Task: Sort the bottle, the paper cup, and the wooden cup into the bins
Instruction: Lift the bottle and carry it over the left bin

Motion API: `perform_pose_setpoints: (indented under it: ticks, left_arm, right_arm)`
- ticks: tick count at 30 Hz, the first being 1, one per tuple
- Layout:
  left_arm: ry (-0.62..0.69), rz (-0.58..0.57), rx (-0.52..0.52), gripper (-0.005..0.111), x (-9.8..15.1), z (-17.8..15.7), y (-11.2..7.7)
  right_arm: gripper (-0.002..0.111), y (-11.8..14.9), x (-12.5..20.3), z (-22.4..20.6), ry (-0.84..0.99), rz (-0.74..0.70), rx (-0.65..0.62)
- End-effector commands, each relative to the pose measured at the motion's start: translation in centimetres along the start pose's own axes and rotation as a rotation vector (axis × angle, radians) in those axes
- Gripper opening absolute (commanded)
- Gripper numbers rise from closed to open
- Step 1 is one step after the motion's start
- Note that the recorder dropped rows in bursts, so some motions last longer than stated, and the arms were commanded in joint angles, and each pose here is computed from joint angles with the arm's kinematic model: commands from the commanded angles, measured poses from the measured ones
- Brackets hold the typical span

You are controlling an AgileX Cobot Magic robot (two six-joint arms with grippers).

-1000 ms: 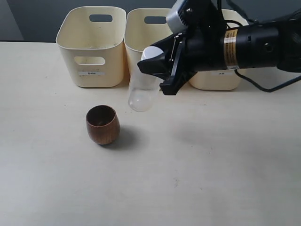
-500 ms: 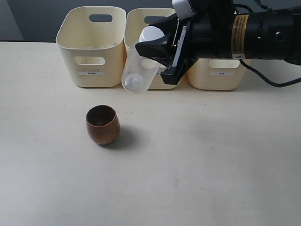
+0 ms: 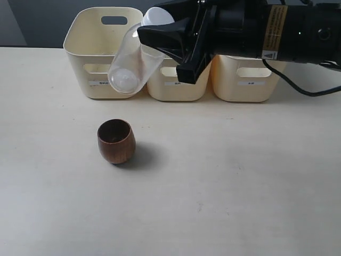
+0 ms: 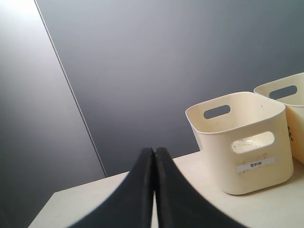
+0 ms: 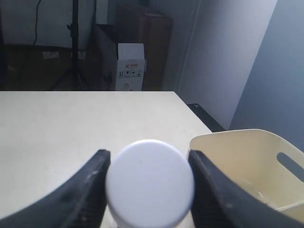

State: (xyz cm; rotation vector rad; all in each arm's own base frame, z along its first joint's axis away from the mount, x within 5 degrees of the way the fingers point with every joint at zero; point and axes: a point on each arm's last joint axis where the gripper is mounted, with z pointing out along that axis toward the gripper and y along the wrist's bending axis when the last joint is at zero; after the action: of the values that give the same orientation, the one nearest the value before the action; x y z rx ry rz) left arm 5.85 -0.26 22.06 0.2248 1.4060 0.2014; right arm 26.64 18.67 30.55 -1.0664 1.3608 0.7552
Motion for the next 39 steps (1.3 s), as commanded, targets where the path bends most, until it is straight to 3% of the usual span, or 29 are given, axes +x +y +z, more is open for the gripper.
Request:
perform_pose_setpoints:
  ticks: [1, 22, 39]
  left_arm:
    - [-0.007, -0.002, 0.001, 0.0, 0.0, 0.0, 0.0]
    - [-0.007, -0.002, 0.001, 0.0, 0.0, 0.0, 0.0]
    - [-0.007, -0.002, 0.001, 0.0, 0.0, 0.0, 0.0]
  right_arm:
    - [0.001, 0.0, -0.6, -0.2, -0.026, -0.009, -0.001]
    - [0.001, -0.2, -1.1, -0.2, -0.091, -0.063, 0.027]
    - [0.001, -1.4, -1.7, -0.2, -0.187, -0.089, 0.152]
